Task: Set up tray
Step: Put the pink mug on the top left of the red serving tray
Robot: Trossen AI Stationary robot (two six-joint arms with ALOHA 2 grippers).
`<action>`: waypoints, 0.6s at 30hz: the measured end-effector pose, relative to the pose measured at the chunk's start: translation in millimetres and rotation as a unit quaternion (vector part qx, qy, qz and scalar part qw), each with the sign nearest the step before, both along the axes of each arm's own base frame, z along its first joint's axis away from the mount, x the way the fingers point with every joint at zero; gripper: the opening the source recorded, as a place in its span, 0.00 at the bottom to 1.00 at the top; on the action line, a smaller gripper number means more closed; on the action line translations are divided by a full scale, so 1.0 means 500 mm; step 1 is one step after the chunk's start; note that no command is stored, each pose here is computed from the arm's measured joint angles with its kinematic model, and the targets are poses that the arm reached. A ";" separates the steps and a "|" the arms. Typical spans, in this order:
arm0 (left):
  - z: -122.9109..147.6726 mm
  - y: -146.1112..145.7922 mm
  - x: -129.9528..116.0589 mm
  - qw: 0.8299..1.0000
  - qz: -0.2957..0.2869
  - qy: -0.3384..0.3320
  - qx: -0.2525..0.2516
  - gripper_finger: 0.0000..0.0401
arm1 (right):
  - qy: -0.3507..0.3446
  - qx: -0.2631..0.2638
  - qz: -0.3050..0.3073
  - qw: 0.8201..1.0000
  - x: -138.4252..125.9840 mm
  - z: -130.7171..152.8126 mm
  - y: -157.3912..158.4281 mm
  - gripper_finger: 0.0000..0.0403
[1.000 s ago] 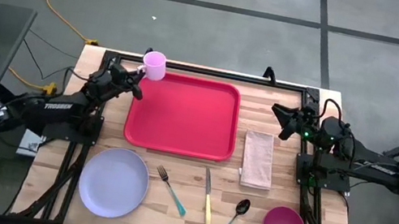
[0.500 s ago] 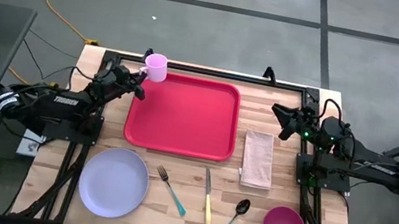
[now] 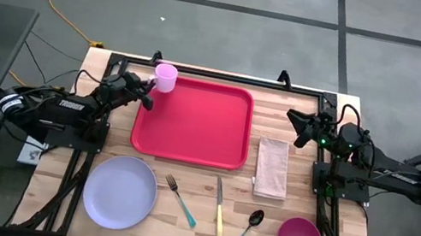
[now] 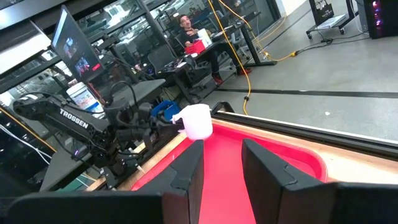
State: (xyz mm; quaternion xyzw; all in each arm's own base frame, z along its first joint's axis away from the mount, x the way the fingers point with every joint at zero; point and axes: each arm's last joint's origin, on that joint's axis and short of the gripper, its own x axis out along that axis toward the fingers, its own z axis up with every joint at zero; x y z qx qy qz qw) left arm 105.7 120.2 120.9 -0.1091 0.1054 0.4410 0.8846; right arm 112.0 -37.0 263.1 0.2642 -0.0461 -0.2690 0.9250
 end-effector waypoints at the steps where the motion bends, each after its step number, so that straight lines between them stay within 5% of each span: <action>1: -0.002 -0.001 0.000 1.000 -0.003 0.006 -0.002 0.15 | 0.000 0.000 0.000 1.000 0.000 0.000 0.000 0.22; 18: -0.012 -0.004 -0.002 0.999 -0.018 0.029 -0.020 0.16 | 0.000 0.000 0.000 1.000 0.000 0.000 0.000 0.22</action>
